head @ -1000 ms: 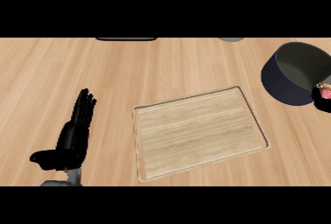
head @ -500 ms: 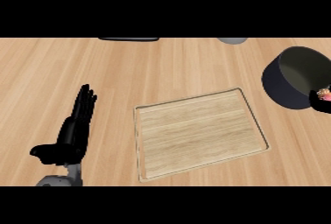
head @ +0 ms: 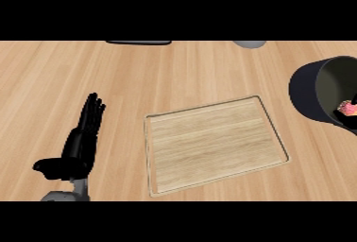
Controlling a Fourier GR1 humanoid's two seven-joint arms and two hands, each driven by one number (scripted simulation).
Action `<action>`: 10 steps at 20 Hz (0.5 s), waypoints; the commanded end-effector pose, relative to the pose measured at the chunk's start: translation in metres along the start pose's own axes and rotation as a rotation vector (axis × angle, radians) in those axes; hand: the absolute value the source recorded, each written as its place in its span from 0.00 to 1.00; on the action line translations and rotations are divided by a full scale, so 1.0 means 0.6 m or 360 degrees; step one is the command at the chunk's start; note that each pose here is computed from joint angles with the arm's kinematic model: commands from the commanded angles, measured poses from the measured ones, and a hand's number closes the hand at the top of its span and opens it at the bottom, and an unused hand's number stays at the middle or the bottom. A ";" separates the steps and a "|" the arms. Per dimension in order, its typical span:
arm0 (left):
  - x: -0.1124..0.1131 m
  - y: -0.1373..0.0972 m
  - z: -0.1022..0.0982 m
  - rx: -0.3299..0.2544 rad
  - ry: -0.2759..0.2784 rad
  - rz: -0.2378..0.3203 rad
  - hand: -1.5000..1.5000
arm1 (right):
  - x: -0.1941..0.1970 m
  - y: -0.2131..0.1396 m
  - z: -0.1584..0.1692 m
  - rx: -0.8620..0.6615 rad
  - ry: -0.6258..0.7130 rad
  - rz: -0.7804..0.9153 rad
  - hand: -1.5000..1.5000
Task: Pick the cupcake from the tray and place it in the pot
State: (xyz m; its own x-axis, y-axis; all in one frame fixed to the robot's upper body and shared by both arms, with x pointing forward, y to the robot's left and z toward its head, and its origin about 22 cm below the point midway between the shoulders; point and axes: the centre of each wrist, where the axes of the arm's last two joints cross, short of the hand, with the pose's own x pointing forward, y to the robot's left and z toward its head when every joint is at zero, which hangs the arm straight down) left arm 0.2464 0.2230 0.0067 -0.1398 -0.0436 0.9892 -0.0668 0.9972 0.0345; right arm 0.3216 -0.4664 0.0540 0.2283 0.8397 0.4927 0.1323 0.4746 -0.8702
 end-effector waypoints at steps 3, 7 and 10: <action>-0.012 -0.011 0.002 0.0027 0.0013 -0.0010 0.50 | 0.002 0.030 -0.008 -0.0286 -0.0137 -0.0719 0.00; 0.017 0.002 -0.019 0.0017 -0.0005 -0.0008 0.50 | -0.049 -0.031 0.000 -0.0355 -0.0041 -0.0982 0.00; 0.002 0.007 0.001 -0.0002 -0.0004 -0.0001 0.50 | -0.074 -0.020 0.012 -0.0395 0.0001 -0.1039 0.00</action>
State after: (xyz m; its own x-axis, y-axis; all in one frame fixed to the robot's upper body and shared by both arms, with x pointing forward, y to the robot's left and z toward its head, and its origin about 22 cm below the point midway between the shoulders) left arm 0.2474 0.2248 0.0068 -0.1421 -0.0466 0.9888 -0.0735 0.9966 0.0364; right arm 0.3148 -0.4924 0.0488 0.0541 0.4909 0.8695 0.4077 0.7841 -0.4680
